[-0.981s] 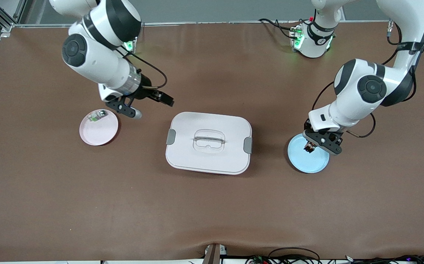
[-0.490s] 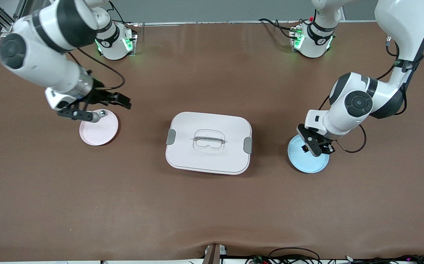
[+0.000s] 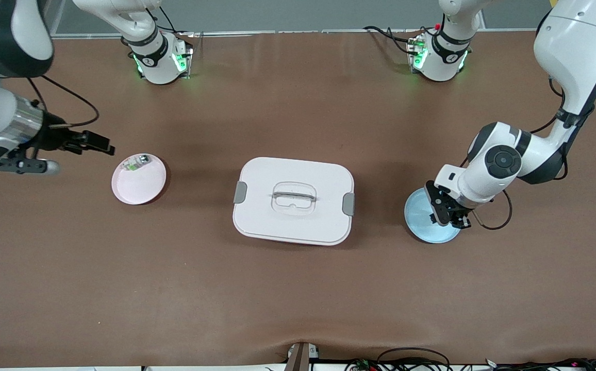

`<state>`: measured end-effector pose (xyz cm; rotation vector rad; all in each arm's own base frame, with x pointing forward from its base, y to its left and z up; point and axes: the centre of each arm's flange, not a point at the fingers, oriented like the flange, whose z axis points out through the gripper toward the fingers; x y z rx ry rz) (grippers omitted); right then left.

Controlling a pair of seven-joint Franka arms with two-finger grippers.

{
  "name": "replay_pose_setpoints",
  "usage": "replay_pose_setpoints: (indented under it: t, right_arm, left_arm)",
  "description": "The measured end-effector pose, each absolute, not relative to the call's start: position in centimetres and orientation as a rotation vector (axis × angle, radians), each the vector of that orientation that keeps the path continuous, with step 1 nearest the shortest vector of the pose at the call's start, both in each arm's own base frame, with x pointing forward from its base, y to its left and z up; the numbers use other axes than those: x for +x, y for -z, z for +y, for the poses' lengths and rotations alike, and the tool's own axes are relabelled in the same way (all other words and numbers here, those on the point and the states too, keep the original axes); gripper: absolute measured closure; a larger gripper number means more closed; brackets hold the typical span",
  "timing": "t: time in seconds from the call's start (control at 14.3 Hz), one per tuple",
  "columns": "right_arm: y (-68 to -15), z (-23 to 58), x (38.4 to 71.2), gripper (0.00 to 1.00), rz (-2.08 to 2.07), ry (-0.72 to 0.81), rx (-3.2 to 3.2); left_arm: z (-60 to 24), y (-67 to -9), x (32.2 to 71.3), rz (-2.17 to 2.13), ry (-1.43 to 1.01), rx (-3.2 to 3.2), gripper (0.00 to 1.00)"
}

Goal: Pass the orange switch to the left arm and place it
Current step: 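Lower the switch onto the blue plate and open the left gripper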

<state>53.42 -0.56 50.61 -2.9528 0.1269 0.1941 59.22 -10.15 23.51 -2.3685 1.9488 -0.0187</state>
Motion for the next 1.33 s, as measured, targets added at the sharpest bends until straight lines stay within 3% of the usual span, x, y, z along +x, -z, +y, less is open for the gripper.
replay_pose_setpoints:
  t: [0.7, 1.26, 1.33]
  right_arm:
    - [-64.7, -1.9, 52.3, 0.0, 0.041, -0.113, -3.09]
    - [-64.2, -2.7, 52.0, 0.0, 0.055, -0.141, -3.159]
    - [-63.8, -2.9, 51.7, 0.0, 0.059, -0.127, -3.159]
  left_arm:
    - [-11.4, -21.3, 57.0, 2.049, -0.018, -2.264, 0.63]
    - [-11.1, -19.6, 56.7, 2.103, 0.002, -2.176, 0.62]
    - [-10.9, -19.5, 56.7, 2.101, 0.006, -2.181, 0.55]
